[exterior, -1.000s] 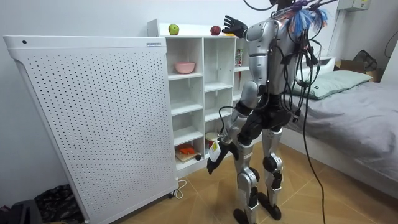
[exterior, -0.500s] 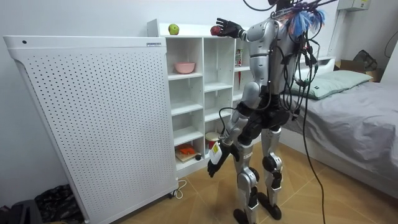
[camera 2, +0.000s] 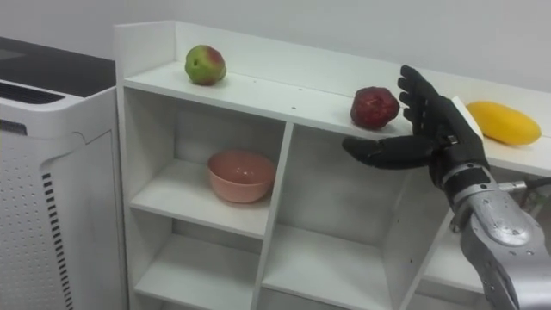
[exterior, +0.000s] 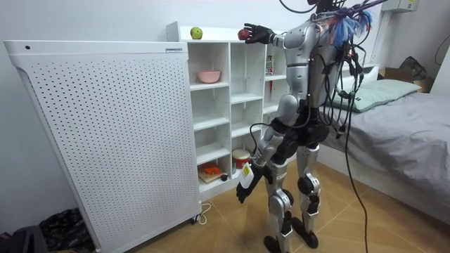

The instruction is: Arrange fruit in the closet

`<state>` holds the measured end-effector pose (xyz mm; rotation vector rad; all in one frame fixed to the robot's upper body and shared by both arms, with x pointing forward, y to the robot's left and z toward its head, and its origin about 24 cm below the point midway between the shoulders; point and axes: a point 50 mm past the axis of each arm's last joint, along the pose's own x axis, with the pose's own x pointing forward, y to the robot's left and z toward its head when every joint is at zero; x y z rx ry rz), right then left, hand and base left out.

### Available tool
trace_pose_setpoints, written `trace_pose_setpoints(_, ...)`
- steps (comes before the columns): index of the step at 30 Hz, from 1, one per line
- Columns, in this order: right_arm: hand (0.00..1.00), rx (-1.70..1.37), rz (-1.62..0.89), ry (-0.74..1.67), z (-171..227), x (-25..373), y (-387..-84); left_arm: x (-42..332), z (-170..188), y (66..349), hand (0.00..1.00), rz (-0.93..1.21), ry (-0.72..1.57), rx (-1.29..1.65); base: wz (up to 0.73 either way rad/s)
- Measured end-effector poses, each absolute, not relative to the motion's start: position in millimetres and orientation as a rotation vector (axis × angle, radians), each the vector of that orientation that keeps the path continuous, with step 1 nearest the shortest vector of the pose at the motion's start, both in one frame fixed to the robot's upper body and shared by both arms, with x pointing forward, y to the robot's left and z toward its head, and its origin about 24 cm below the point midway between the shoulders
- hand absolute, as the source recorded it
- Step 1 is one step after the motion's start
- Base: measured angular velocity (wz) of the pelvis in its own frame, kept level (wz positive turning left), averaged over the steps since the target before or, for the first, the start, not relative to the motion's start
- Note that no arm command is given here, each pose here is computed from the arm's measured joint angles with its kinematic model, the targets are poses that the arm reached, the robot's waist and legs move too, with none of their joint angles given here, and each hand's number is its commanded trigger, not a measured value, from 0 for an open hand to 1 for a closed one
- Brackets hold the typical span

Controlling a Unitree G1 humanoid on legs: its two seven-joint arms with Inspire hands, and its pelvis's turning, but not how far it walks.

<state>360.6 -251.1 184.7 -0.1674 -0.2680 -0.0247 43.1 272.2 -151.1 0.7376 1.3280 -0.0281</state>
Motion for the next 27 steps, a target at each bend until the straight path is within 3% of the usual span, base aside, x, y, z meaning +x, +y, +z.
trace_pose_setpoints(8, 0.00, -0.176, -0.018, -0.265, 185.4, 362.8, -247.9, 45.0, -151.2, 271.9, 0.00, -0.037, 1.334, 0.729, 0.00)
trace_pose_setpoints(9, 0.04, -0.176, -0.018, -0.265, 185.4, 362.8, -247.9, 45.4, -151.2, 271.9, 0.00, -0.038, 1.334, 0.728, 0.00)
trace_pose_setpoints(10, 0.18, -0.174, -0.017, -0.264, 185.2, 362.8, -248.0, 46.0, -151.1, 272.0, 0.00, -0.039, 1.333, 0.726, 0.00)
trace_pose_setpoints(11, 0.55, -0.172, -0.016, -0.263, 185.0, 362.9, -248.1, 46.8, -151.0, 272.0, 0.00, -0.040, 1.332, 0.726, 0.00)
trace_pose_setpoints(14, 1.00, -0.175, -0.007, -0.260, 185.2, 363.6, -248.1, 50.1, -150.7, 271.8, 0.00, -0.042, 1.326, 0.725, 0.00)
trace_pose_setpoints(27, 1.00, -0.218, -0.025, -0.257, 194.6, 371.6, -250.9, 53.4, -150.1, 273.3, 0.00, -0.059, 1.329, 0.705, 0.00)
